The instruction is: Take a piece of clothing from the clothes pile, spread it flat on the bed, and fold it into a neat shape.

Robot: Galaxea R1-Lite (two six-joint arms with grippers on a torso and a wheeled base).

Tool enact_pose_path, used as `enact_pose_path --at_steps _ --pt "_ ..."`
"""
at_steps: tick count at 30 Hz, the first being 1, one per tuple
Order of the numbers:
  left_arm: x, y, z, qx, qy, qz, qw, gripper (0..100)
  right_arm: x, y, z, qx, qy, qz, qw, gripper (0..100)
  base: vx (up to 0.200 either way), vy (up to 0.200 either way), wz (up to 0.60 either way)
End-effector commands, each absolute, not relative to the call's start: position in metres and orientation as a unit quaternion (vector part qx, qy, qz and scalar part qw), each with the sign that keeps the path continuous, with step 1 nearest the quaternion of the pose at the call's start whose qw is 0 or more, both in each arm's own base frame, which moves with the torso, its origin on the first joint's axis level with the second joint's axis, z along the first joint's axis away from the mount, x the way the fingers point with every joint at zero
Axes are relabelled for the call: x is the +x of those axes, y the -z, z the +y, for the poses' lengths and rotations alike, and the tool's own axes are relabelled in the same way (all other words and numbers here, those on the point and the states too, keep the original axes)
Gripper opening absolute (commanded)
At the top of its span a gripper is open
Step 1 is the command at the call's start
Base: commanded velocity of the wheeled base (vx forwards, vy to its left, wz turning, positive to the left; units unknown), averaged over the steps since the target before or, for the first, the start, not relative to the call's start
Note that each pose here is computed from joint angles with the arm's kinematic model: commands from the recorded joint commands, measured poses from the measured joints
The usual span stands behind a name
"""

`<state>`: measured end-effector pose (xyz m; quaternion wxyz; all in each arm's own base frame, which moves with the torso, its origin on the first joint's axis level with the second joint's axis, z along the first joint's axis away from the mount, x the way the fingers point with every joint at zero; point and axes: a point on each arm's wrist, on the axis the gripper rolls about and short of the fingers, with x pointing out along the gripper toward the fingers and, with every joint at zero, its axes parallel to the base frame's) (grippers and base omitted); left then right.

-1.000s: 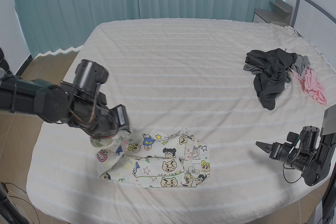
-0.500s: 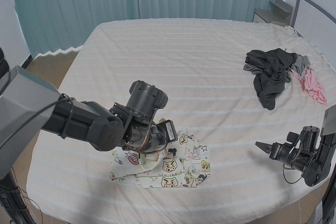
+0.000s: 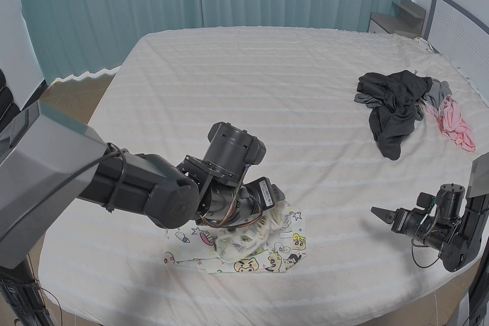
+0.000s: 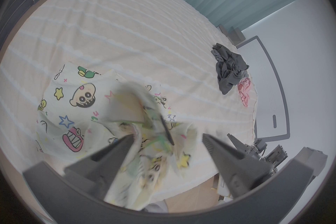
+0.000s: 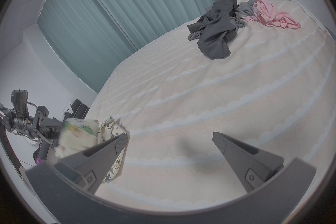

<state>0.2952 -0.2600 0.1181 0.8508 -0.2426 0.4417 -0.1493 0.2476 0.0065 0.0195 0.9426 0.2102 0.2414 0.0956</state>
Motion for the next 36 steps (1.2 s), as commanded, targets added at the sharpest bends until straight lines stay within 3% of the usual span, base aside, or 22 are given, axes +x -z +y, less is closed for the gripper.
enact_pose_path --at_steps 1,8,12,15,18,23,29,36 --pt "0.295 -0.122 -0.261 -0.247 0.152 0.437 0.851 100 0.248 -0.020 0.007 0.209 -0.098 0.237 0.944 100 0.000 0.000 0.00" --pt "0.297 -0.145 -0.243 -0.281 0.143 0.414 0.854 100 0.248 -0.019 0.007 0.208 -0.098 0.240 0.943 100 0.000 0.000 0.00" --pt "0.300 -0.162 -0.204 -0.305 0.114 0.393 0.860 100 0.247 -0.019 0.010 0.208 -0.103 0.243 0.942 100 0.000 0.000 0.00" --pt "0.290 -0.165 -0.180 -0.319 0.124 0.409 0.846 100 0.246 -0.019 0.012 0.208 -0.106 0.244 0.941 100 0.000 0.000 0.00" --pt "0.267 -0.170 -0.133 -0.355 0.161 0.441 0.809 100 0.243 -0.018 0.016 0.206 -0.113 0.251 0.939 100 0.000 0.000 0.00" --pt "0.266 -0.157 -0.091 -0.385 0.131 0.433 0.804 100 0.240 -0.017 0.023 0.203 -0.124 0.259 0.936 100 0.000 0.000 0.00" --pt "0.246 -0.144 -0.062 -0.424 0.179 0.381 0.802 100 0.237 -0.016 0.027 0.201 -0.132 0.267 0.933 100 0.000 0.000 0.00" --pt "0.235 -0.127 -0.057 -0.443 0.184 0.386 0.788 100 0.232 -0.015 0.035 0.198 -0.144 0.276 0.929 100 0.000 0.086 0.00"
